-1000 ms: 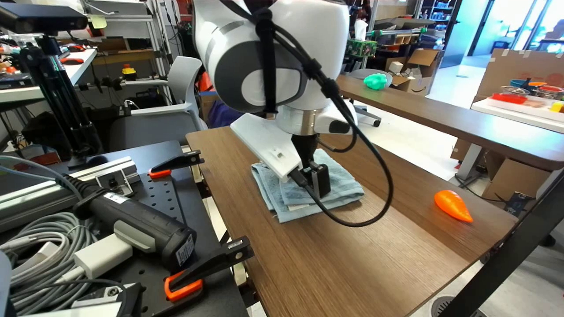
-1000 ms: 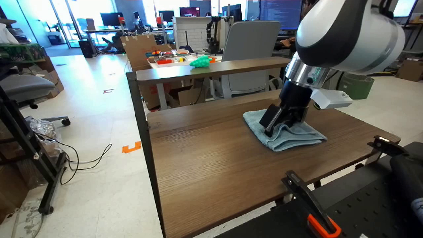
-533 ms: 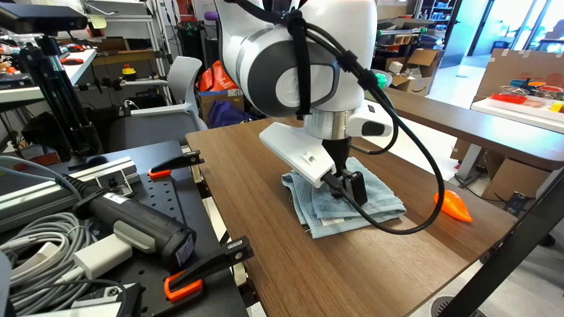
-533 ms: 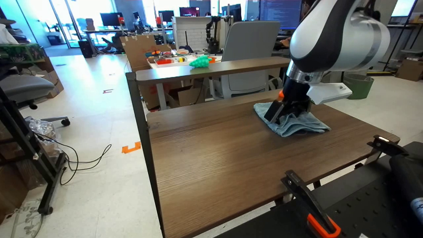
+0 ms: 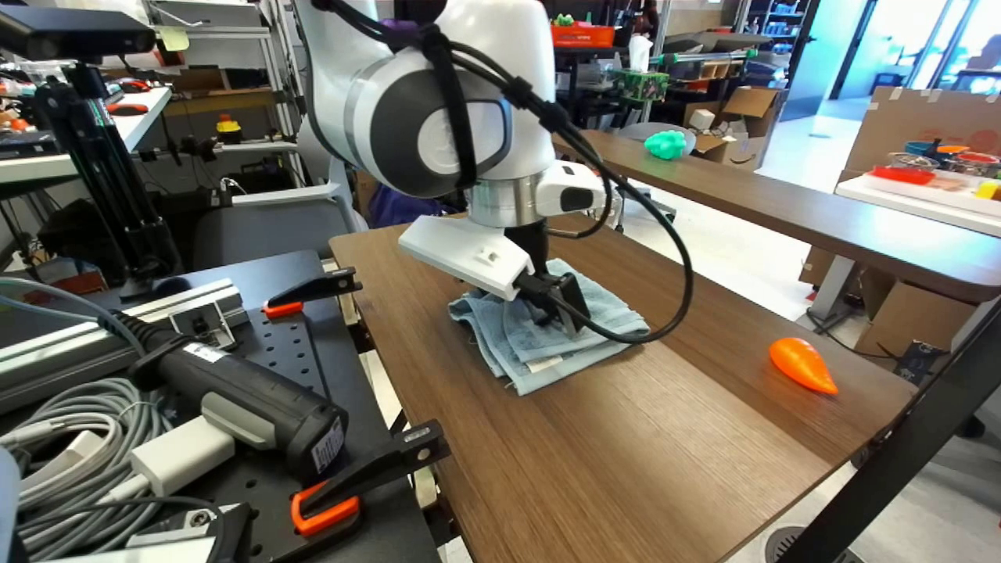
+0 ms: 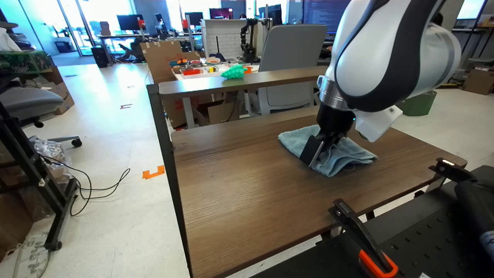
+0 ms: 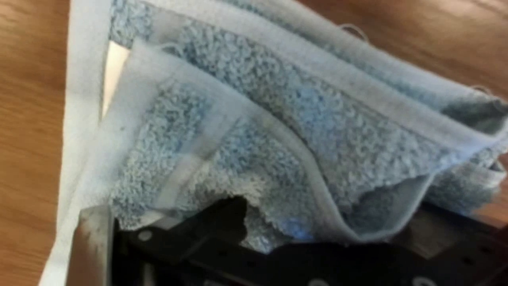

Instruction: Use the blue towel to wipe the tabletop

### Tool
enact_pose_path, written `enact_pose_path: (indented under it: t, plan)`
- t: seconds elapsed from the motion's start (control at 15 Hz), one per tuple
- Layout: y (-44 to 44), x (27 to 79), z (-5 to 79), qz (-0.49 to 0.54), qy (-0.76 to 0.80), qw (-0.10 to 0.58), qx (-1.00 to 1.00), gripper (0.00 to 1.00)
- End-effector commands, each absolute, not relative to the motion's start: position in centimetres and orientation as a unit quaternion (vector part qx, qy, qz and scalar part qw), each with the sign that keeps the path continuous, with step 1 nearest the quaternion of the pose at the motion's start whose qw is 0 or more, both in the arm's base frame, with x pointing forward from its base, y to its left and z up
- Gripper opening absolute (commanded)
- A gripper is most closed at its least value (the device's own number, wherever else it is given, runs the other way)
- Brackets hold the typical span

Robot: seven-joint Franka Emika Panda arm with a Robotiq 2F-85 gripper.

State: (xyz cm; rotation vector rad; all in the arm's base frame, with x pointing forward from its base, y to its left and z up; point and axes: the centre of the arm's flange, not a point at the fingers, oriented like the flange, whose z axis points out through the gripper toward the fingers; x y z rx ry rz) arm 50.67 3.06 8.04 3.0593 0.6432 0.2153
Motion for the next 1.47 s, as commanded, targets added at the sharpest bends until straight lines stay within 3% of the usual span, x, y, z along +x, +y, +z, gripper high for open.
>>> enact_pose_path:
  t: [0.0,0.4,0.8,1.07,1.4]
  plan:
    - [6.7,45.2,4.8,0.041,0.250,-0.013,0.967,1.00]
    - [7.0,50.0,5.5,0.095,0.195,-0.021,0.976,1.00]
    - [6.1,50.6,8.1,0.105,0.192,-0.011,0.976,1.00]
    - [5.3,53.9,7.7,0.090,0.146,-0.012,0.985,1.00]
    - [11.1,51.0,6.0,0.049,0.218,0.010,0.975,1.00]
